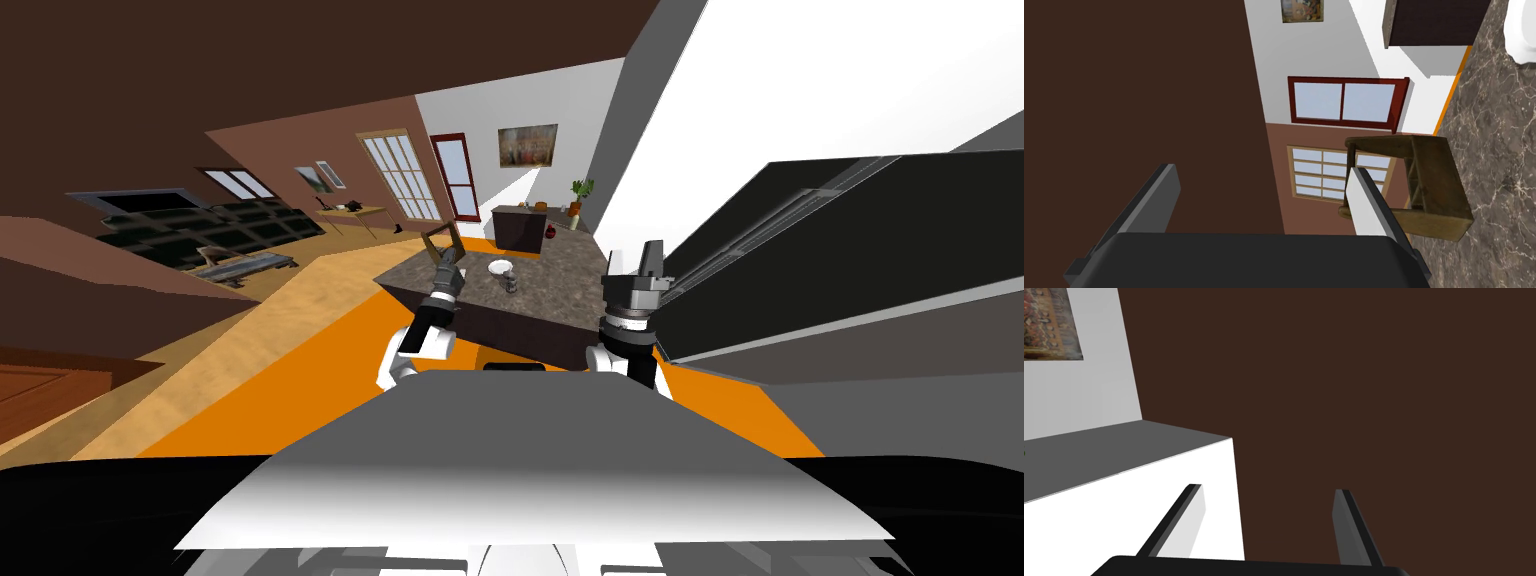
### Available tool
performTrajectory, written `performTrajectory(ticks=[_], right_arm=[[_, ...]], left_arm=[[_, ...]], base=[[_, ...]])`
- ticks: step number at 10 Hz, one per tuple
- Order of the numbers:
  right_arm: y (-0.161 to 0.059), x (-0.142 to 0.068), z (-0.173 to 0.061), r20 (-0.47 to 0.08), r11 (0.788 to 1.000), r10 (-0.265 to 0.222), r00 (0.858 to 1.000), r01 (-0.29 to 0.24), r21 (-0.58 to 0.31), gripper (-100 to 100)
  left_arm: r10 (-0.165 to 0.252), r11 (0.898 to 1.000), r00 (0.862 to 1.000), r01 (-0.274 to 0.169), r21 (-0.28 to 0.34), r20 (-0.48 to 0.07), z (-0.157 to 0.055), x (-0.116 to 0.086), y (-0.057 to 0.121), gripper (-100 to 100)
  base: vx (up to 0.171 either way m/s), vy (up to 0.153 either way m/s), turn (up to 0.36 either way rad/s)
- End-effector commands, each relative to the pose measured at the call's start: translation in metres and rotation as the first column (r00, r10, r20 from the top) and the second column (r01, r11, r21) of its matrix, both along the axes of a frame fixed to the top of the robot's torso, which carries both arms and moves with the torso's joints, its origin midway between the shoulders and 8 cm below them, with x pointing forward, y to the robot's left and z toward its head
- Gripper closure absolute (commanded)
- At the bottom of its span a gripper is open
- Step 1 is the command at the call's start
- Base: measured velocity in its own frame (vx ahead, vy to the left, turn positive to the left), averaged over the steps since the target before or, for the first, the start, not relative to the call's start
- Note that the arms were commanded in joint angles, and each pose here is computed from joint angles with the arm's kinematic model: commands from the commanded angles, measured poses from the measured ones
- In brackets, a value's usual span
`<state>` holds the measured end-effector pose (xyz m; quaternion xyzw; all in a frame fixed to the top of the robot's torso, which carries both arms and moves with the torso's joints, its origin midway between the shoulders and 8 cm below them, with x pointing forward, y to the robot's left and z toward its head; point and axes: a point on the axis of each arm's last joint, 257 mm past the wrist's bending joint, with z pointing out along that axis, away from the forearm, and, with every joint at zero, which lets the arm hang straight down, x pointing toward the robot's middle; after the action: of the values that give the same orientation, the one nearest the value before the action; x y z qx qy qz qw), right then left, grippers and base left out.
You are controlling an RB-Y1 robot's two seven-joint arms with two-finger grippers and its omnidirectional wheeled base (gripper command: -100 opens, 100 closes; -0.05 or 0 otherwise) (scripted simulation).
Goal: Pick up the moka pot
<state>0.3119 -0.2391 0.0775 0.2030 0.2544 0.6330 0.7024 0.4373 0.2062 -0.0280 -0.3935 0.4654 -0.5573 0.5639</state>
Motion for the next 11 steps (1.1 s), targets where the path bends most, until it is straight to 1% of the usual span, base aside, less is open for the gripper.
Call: performTrajectory(ticks=[1,2,3,4,5,6,7,8,9,10,11], right_arm=[[0.0,0.0,0.0,0.0,1.0,0.0,1.0,0.0,0.0,0],[0.0,0.0,0.0,0.0,1.0,0.0,1.0,0.0,0.0,0],[0.0,0.0,0.0,0.0,1.0,0.0,1.0,0.0,0.0,0],[0.0,0.0,0.0,0.0,1.0,0.0,1.0,0.0,0.0,0],[0.0,0.0,0.0,0.0,1.0,0.0,1.0,0.0,0.0,0],[0.0,0.0,0.0,0.0,1.0,0.0,1.0,0.0,0.0,0],[0.0,0.0,0.0,0.0,1.0,0.0,1.0,0.0,0.0,0],[0.0,0.0,0.0,0.0,1.0,0.0,1.0,0.0,0.0,0],[0.0,0.0,0.0,0.0,1.0,0.0,1.0,0.0,0.0,0],[0.0,0.0,0.0,0.0,1.0,0.0,1.0,0.0,0.0,0],[0.0,0.0,0.0,0.0,1.0,0.0,1.0,0.0,0.0,0]], left_arm=[[0.0,1.0,1.0,-0.001,-0.009,-0.025,-0.001,0.003,-0.002,-100],[0.006,1.0,0.999,-0.007,-0.008,-0.048,-0.007,0.005,-0.001,-100],[0.004,1.0,0.998,-0.005,-0.017,-0.061,-0.006,0.008,-0.003,-100],[0.011,1.0,0.996,-0.013,-0.017,-0.088,-0.013,0.009,-0.001,-100],[0.01,1.0,0.995,-0.012,-0.026,-0.1,-0.012,0.012,-0.003,-100],[0.017,0.999,0.992,-0.02,-0.025,-0.128,-0.019,0.013,-0.002,-100],[0.014,0.999,0.991,-0.019,-0.034,-0.135,-0.017,0.016,-0.004,-100],[0.021,0.999,0.986,-0.027,-0.032,-0.163,-0.024,0.017,-0.002,-100],[0.023,0.999,0.985,-0.029,-0.032,-0.169,-0.026,0.017,-0.002,-100],[0.024,0.999,0.982,-0.032,-0.039,-0.188,-0.027,0.02,-0.003,-100],[0.029,0.999,0.977,-0.038,-0.038,-0.21,-0.033,0.02,-0.001,-100]], base=[[0.003,-0.005,-0.073],[0.003,-0.003,-0.04],[0.006,-0.008,-0.065],[0.005,-0.007,-0.038],[0.006,-0.013,-0.069],[0.006,-0.009,-0.035],[0.007,-0.011,-0.076],[0.007,-0.01,-0.041],[0.003,-0.005,0.011],[0.006,-0.012,-0.062],[0.007,-0.012,-0.049]])
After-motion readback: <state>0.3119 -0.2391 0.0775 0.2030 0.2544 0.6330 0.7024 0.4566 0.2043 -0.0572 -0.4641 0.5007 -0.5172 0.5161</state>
